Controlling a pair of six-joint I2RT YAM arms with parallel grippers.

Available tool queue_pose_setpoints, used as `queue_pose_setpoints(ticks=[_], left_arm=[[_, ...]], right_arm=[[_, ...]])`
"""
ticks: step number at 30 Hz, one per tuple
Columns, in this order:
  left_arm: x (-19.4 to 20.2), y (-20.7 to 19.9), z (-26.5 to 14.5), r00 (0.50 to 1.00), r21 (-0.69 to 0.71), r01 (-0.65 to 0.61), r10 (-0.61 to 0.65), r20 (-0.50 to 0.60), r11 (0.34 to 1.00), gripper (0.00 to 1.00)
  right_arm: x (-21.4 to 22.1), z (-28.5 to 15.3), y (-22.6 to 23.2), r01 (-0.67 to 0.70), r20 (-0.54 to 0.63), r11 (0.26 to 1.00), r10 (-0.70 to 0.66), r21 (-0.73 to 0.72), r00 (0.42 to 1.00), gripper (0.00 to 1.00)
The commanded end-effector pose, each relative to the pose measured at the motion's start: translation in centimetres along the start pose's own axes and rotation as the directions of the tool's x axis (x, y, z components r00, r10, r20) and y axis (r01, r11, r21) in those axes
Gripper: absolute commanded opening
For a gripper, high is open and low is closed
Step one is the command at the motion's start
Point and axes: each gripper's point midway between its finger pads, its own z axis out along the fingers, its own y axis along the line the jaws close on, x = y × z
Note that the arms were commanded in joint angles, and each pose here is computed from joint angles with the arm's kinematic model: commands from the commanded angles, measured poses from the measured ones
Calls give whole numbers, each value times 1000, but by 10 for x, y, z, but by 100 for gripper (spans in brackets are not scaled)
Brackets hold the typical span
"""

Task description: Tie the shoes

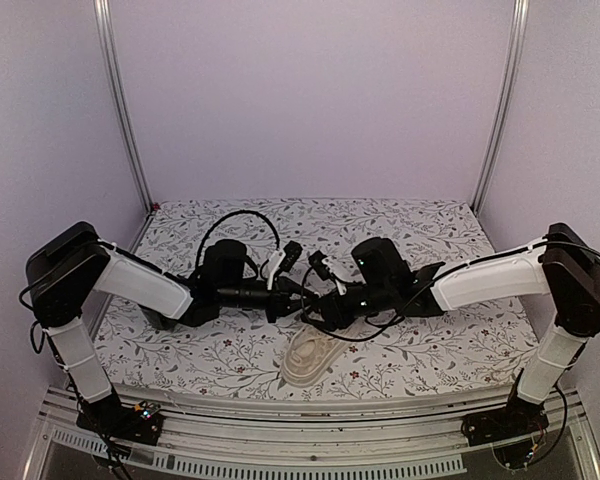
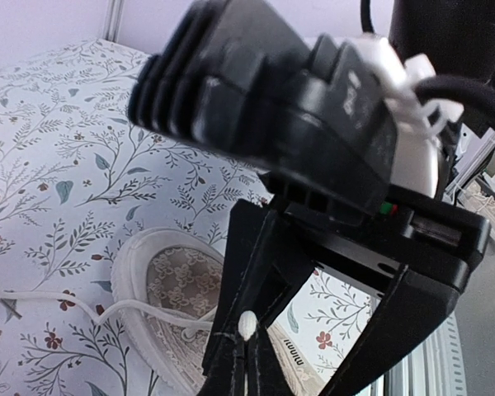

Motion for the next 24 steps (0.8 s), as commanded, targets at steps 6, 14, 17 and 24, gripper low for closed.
queue_pose_setpoints(ticks=[6,14,17,24], left_arm=[[-17,-5,-6,999,13,-27,27,47,1000,0],[-19,-4,-6,998,6,-27,27,52,1000,0],[-19,-5,-6,998,5,-21,21,52,1000,0],[-42,11,-24,994,-146,-2,19,109,989,46]], right_arm=[[-25,6,-3,-27,108,995,16,100,994,36],[-23,-2,-12,-46,129,987,26,155,991,3],[-19,-5,-12,-50,129,986,30,159,991,2],[-13,-12,-12,-50,143,986,27,162,989,2]])
